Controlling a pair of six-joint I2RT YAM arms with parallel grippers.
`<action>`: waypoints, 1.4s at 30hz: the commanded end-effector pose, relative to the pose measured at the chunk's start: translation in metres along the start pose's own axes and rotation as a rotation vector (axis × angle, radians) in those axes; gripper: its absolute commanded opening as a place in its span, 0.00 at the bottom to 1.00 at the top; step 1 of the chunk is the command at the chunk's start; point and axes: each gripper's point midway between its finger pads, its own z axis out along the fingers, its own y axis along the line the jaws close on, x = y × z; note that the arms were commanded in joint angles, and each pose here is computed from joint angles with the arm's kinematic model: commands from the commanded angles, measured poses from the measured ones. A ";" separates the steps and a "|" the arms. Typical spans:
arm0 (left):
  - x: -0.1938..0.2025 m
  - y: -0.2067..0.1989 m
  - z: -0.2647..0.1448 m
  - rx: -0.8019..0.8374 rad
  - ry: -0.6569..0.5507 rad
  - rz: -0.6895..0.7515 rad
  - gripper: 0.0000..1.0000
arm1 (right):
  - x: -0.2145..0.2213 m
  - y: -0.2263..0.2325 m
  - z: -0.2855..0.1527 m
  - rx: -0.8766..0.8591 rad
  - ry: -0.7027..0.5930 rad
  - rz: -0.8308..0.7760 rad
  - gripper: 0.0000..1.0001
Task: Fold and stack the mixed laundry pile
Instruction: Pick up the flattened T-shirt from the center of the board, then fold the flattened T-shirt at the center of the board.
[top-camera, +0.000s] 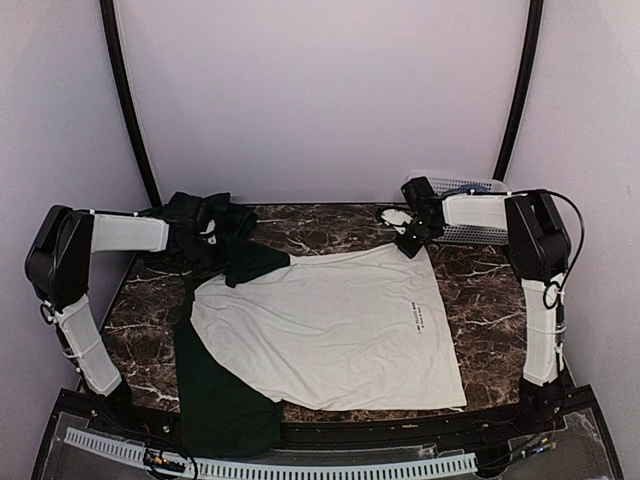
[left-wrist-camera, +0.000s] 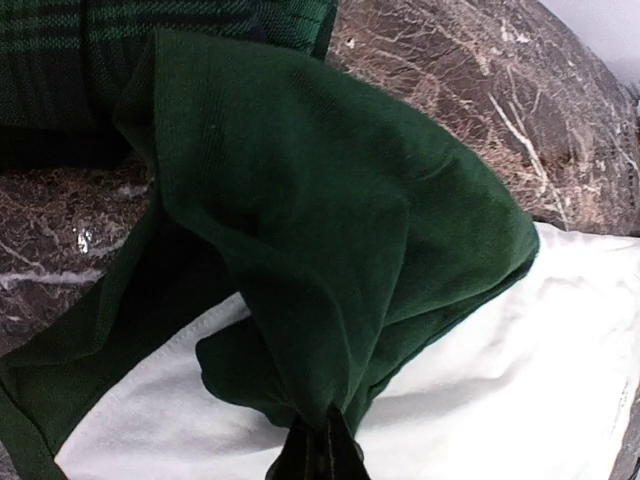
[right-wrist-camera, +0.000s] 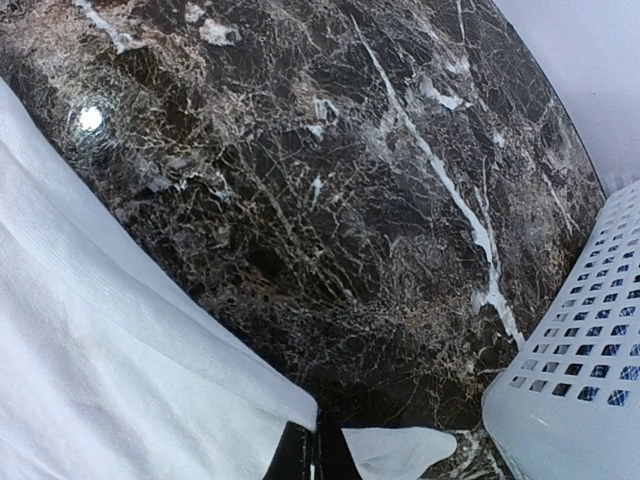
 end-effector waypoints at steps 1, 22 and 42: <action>-0.026 -0.040 -0.052 0.143 -0.080 -0.004 0.00 | -0.013 -0.009 -0.024 0.052 -0.054 0.022 0.00; 0.008 -0.083 -0.188 0.497 -0.091 -0.240 0.00 | 0.018 0.026 -0.081 0.093 0.011 0.089 0.00; 0.123 -0.008 -0.134 0.337 0.119 -0.371 0.00 | 0.092 0.103 -0.061 0.019 0.238 0.100 0.00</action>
